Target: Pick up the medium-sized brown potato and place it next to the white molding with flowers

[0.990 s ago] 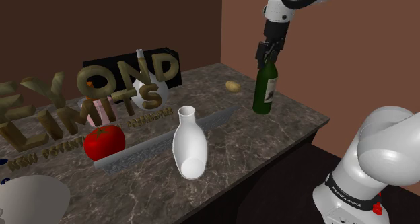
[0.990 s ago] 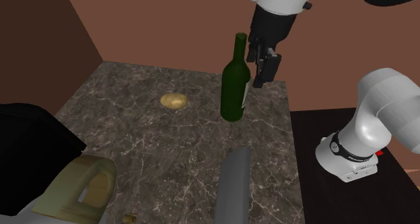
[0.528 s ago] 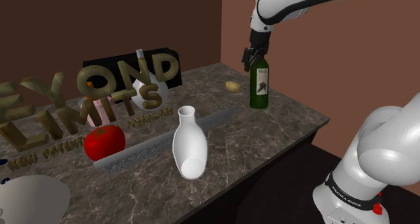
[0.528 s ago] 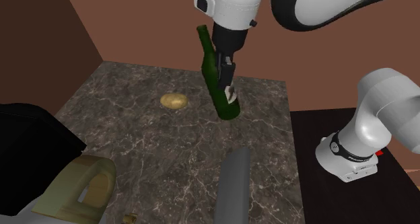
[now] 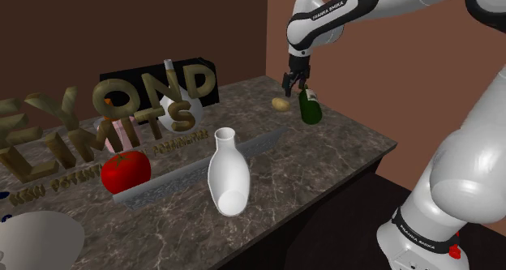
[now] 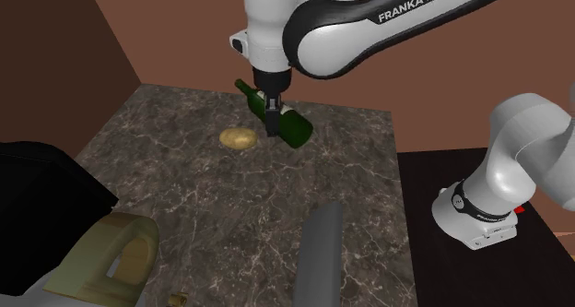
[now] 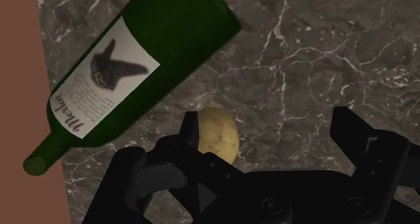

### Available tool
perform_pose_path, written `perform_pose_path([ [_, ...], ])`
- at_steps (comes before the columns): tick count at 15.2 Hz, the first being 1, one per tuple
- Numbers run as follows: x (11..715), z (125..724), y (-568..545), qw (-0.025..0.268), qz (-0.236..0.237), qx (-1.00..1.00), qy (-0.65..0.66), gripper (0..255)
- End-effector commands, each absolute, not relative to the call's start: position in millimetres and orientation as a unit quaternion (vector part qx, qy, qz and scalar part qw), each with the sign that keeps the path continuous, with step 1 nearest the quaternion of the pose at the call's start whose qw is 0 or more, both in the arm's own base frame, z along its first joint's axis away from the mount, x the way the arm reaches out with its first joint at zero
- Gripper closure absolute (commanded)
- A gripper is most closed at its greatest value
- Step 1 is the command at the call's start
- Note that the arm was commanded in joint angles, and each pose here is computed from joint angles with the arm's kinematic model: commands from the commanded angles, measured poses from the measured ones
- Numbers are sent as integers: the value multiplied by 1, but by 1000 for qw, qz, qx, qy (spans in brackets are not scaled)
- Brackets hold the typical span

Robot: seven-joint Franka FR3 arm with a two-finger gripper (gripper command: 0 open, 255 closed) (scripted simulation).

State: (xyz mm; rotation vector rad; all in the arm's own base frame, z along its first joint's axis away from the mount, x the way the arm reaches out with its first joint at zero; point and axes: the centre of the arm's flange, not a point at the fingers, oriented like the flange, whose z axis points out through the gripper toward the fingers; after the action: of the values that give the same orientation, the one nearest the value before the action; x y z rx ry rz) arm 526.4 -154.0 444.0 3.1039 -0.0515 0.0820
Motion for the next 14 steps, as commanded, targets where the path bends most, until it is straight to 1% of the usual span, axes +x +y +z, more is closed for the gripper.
perform_pose_path([
  [1,544,426,-164,18,24,999,-16,0],
  [8,609,368,-200,16,18,1000,-14,0],
  [14,612,339,-203,16,18,1000,-14,0],
])
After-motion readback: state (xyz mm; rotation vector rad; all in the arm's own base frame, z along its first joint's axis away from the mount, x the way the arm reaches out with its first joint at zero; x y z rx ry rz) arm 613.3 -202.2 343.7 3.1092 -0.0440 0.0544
